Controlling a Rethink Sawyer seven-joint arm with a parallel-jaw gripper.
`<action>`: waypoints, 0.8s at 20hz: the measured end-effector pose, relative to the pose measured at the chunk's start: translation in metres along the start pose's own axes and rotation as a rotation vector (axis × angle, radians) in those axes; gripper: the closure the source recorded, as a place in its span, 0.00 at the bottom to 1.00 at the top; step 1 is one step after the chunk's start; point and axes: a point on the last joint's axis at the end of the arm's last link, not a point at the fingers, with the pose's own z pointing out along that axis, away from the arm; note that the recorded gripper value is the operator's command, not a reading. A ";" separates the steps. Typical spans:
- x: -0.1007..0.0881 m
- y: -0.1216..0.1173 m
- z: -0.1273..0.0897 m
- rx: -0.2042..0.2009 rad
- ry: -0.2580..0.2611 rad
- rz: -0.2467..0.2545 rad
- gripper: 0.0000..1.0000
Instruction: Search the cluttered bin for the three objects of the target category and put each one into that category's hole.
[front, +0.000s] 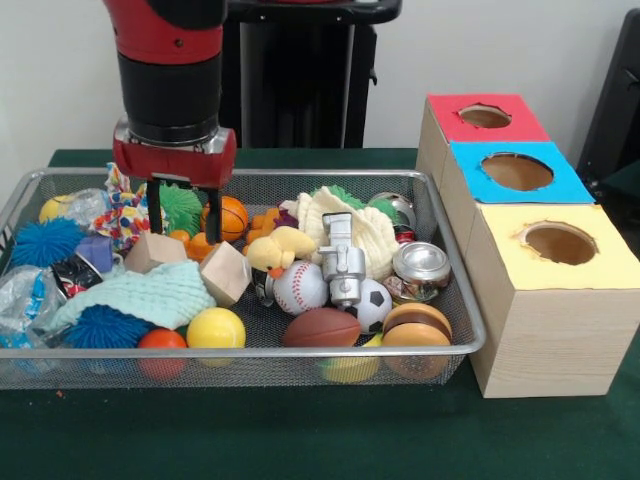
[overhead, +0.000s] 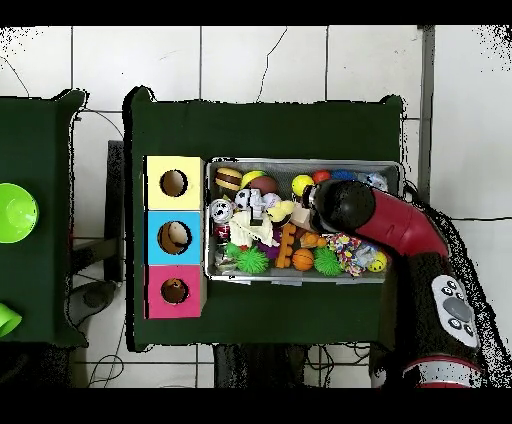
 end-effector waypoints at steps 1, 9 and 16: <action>-0.001 0.000 -0.005 -0.017 -0.007 0.027 0.00; 0.004 0.011 -0.023 -0.068 -0.006 0.087 0.00; 0.006 0.039 -0.019 -0.099 0.010 0.088 0.00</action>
